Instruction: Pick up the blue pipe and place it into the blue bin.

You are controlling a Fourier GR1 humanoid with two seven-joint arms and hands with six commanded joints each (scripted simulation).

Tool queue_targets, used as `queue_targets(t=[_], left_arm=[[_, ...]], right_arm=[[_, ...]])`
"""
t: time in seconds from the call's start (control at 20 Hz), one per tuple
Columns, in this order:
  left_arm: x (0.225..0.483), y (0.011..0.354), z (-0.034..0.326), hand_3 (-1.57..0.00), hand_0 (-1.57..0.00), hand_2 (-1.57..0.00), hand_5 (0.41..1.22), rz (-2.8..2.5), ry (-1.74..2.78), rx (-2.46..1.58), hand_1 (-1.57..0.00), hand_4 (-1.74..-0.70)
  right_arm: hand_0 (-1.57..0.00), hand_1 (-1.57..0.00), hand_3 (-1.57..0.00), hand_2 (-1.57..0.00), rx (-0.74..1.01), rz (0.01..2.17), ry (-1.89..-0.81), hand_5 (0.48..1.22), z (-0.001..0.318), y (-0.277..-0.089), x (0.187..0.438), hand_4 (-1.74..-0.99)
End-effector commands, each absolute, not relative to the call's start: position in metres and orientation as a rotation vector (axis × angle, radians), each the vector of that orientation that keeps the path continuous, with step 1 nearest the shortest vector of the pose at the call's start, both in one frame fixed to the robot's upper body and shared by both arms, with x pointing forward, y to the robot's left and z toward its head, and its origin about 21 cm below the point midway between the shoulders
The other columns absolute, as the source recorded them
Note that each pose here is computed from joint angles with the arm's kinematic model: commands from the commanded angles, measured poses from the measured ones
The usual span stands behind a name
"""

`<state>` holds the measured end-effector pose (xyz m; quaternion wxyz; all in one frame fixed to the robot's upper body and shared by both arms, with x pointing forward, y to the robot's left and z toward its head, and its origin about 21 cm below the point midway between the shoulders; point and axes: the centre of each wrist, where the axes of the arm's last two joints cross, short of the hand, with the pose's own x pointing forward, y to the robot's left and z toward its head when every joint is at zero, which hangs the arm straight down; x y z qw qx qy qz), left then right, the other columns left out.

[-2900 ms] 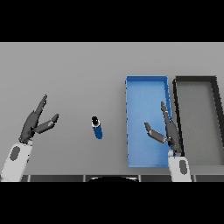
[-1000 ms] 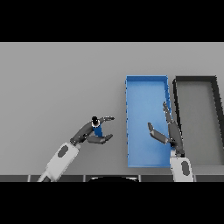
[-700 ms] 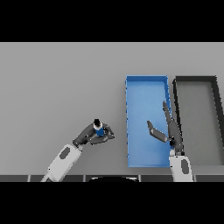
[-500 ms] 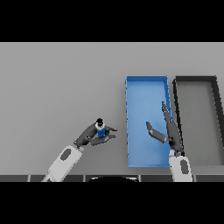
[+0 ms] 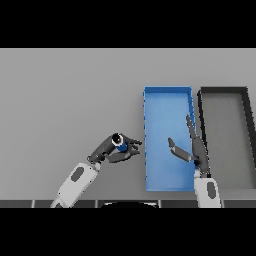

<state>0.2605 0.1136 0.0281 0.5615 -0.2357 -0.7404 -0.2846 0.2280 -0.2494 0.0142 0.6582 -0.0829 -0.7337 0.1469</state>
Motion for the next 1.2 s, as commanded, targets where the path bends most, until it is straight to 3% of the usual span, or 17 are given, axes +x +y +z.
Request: queue_targets(t=[0.0,0.25,0.5,0.6,0.75,0.85,1.0,1.15], left_arm=[[0.261,0.112,0.033,-1.56,-1.55,-1.56,1.215,-0.677,-1.752,-0.557,-1.56,-1.47],[0.262,0.105,0.05,-1.57,-1.57,-1.57,1.219,-0.725,-1.742,-0.576,-1.57,-1.47],[0.263,0.102,0.049,-1.57,-1.57,-1.57,1.22,-0.737,-1.729,-0.564,-1.57,-1.47],[0.265,0.103,0.049,-1.57,-1.57,-1.57,1.22,-0.741,-1.729,-0.547,-1.57,-1.47],[0.262,0.101,0.048,-1.57,-1.57,-1.57,1.22,-0.751,-1.729,-0.567,-1.57,-1.47],[0.263,0.101,0.046,-1.57,-1.57,-1.57,1.221,-0.747,-1.725,-0.567,-1.57,-1.47],[0.265,0.101,0.049,-1.57,-1.57,-1.57,1.221,-0.747,-1.724,-0.578,-1.57,-1.47],[0.262,0.103,0.05,-1.57,-1.57,-1.57,1.221,-0.753,-1.728,-0.587,-1.57,-1.47]], right_arm=[[0.0,0.0,0.0,0.0,-0.188,0.339,-1.661,0.643,0.013,-0.25,0.227,-1.184],[0.0,0.0,0.0,0.0,-0.197,0.334,-1.667,0.642,0.012,-0.257,0.23,-1.155],[0.0,0.0,0.0,0.0,-0.245,0.35,-1.692,0.643,0.018,-0.252,0.218,-1.138],[0.0,0.0,0.0,0.0,-0.286,0.346,-1.691,0.643,0.025,-0.254,0.214,-1.188],[0.0,0.0,0.0,-0.02,-0.287,0.354,-1.715,0.642,0.033,-0.252,0.211,-1.187],[0.0,-0.01,0.0,-0.07,-0.083,0.311,-1.795,0.641,0.044,-0.252,0.214,-1.198],[0.0,-0.03,0.0,-0.12,0.165,0.391,-1.781,0.607,0.08,-0.256,0.222,-1.215],[0.0,-0.01,0.0,-0.11,0.32,0.541,-1.764,0.577,0.118,-0.246,0.232,-1.237]])
